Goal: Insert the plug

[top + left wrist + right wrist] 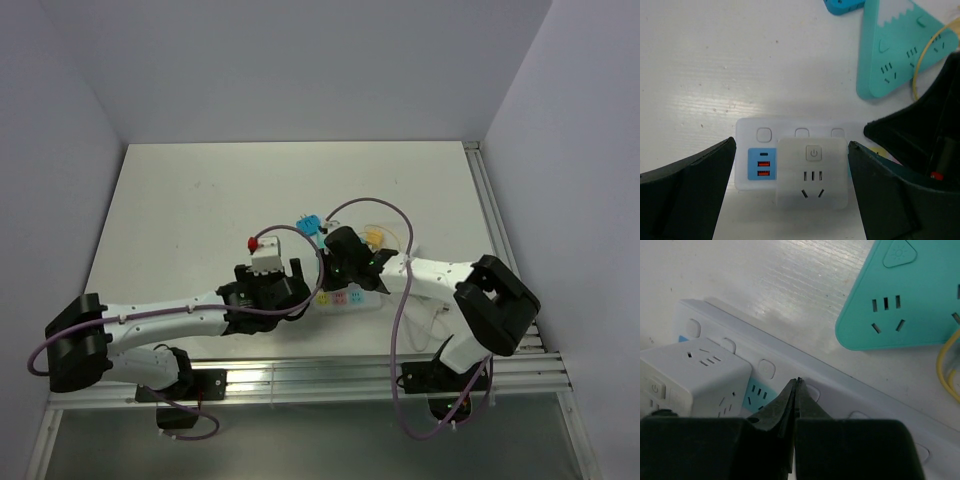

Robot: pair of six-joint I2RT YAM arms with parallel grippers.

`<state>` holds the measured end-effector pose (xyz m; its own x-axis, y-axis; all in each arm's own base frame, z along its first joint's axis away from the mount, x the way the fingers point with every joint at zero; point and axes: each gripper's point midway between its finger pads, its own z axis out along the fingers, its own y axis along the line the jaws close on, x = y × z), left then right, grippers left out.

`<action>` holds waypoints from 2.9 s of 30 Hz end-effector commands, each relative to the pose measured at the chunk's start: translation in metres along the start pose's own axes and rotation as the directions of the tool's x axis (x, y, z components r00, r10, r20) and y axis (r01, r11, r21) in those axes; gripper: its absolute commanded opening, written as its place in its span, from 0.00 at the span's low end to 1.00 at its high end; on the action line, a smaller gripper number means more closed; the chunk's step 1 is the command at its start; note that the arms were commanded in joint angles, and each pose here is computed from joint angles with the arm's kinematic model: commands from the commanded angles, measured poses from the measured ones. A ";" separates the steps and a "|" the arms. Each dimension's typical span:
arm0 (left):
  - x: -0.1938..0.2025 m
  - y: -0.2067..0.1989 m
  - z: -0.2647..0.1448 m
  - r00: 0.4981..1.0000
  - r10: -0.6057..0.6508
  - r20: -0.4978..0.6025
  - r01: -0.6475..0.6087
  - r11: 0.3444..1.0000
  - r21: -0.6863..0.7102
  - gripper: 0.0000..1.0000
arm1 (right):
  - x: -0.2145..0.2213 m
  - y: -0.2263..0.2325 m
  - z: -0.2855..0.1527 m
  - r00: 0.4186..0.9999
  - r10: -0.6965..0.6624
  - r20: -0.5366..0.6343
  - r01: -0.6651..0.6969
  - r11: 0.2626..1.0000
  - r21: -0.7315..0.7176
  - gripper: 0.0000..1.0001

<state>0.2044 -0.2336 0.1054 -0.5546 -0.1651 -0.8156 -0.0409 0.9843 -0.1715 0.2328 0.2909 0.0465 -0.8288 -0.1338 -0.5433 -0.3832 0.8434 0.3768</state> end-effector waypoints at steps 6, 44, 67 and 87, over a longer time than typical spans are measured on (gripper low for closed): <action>-0.055 0.002 -0.018 0.995 -0.086 0.057 0.082 0.994 0.065 1.00 | -0.002 -0.011 -0.032 0.999 -0.002 0.041 0.002 1.000 0.014 0.06; -0.006 0.029 -0.024 0.890 -0.408 -0.204 0.456 0.811 0.366 0.68 | -0.002 0.101 -0.035 0.995 0.092 -0.044 -0.102 0.910 -0.402 0.50; -0.008 0.054 0.028 0.883 -0.448 -0.141 0.469 0.828 0.306 0.36 | -0.048 0.101 0.032 0.999 -0.036 -0.006 0.032 0.945 -0.325 0.50; -0.075 0.058 -0.007 0.921 -0.388 -0.039 0.376 0.856 0.356 0.74 | -0.095 -0.013 -0.061 0.974 0.101 0.202 -0.098 0.995 -0.027 0.75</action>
<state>0.2370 -0.1579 0.1470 -0.5155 -0.5734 -0.6368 -0.0021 0.7440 -0.6682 0.2731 0.3036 0.1693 -0.7414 0.0337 -0.6702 -0.4521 0.7129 0.5360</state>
